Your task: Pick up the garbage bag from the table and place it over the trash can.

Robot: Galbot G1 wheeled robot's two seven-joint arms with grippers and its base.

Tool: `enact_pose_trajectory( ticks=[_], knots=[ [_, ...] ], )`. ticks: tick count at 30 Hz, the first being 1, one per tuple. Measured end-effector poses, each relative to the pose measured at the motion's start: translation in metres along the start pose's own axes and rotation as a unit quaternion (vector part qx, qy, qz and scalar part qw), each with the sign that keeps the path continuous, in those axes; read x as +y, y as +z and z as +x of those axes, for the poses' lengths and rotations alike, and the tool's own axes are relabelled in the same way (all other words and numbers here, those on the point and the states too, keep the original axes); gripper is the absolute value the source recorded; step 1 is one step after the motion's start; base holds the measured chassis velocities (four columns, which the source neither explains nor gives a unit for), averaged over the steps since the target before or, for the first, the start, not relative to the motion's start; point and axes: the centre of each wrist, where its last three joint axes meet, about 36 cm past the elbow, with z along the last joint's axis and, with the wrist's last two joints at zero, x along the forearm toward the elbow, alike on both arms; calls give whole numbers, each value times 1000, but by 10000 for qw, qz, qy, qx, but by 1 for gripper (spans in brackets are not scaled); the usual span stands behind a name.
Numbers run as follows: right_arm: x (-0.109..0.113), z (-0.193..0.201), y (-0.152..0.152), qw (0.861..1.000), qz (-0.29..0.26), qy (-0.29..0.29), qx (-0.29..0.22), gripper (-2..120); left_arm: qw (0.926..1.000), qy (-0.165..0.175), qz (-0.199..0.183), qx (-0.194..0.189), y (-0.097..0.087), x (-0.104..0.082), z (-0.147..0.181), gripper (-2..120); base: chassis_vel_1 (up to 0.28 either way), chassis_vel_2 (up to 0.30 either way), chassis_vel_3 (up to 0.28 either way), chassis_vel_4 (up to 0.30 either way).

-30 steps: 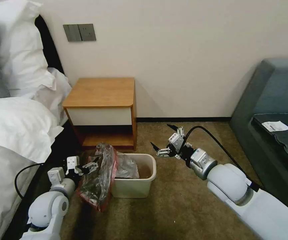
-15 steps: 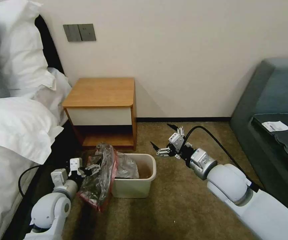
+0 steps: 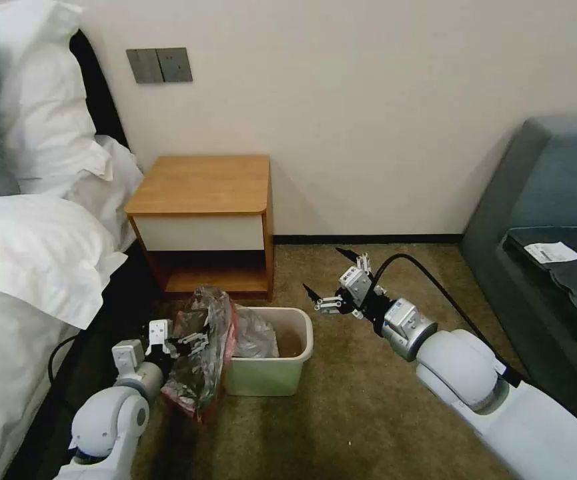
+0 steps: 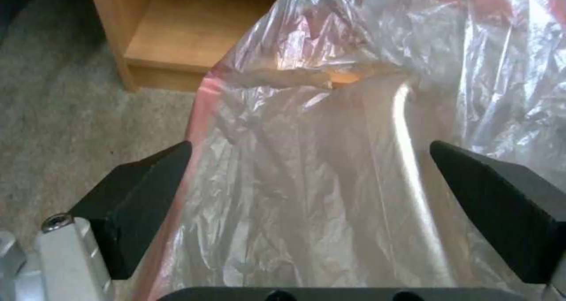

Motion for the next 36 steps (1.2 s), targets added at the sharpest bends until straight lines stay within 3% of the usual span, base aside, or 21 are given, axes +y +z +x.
enact_pose_trajectory(
  ticks=[36],
  knots=[
    [4,4,7,10000,65,16,-69,100,9996,39,164,239,3,1,-11,97,0,0,0,0]
  ],
)
